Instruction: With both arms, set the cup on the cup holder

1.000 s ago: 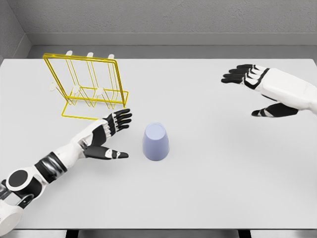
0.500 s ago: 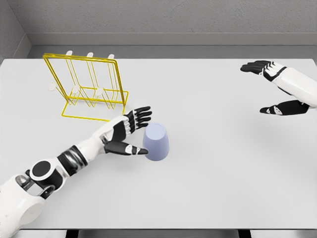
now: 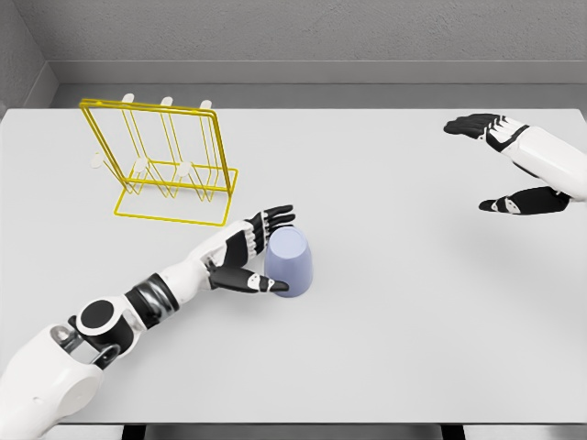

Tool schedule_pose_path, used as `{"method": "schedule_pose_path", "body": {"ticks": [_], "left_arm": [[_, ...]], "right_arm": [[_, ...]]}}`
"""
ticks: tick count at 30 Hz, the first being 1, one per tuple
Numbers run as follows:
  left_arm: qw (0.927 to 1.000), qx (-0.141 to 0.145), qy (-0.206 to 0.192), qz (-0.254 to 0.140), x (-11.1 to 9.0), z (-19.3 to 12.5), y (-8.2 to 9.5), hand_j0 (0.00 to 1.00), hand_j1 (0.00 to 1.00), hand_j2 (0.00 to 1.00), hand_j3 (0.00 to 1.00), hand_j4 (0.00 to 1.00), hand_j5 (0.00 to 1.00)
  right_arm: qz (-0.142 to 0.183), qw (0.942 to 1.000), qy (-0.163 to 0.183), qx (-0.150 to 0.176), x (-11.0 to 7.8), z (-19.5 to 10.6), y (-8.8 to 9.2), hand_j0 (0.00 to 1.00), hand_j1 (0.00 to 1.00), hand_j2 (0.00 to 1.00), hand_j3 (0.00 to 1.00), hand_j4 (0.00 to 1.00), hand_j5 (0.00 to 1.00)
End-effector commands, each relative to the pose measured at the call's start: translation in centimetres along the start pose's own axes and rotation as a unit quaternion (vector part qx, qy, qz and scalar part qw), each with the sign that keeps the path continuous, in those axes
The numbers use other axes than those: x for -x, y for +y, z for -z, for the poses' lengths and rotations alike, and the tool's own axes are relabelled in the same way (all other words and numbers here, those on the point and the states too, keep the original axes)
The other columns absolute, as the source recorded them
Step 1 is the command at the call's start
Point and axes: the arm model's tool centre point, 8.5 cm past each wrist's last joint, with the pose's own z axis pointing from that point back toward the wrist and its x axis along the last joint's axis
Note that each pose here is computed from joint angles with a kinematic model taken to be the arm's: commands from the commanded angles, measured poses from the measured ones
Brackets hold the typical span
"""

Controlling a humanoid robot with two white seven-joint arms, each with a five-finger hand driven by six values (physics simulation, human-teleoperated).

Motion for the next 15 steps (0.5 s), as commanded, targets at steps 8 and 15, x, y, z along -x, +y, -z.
{"method": "schedule_pose_path", "body": {"ticks": [8,15], "left_arm": [[1.0,-0.006,0.007,-0.001,0.9,0.5,0.2,1.0,1.0,1.0,1.0,1.0,1.0],[0.9999,0.0,0.011,0.004,0.8,1.2,-0.2,1.0,1.0,1.0,1.0,1.0,1.0]], "right_arm": [[0.003,1.0,-0.002,0.003,-0.1,0.0,0.0,1.0,1.0,1.0,1.0,1.0,1.0],[0.004,1.0,-0.001,0.003,0.0,0.0,0.0,1.0,1.0,1.0,1.0,1.0,1.0]]}}
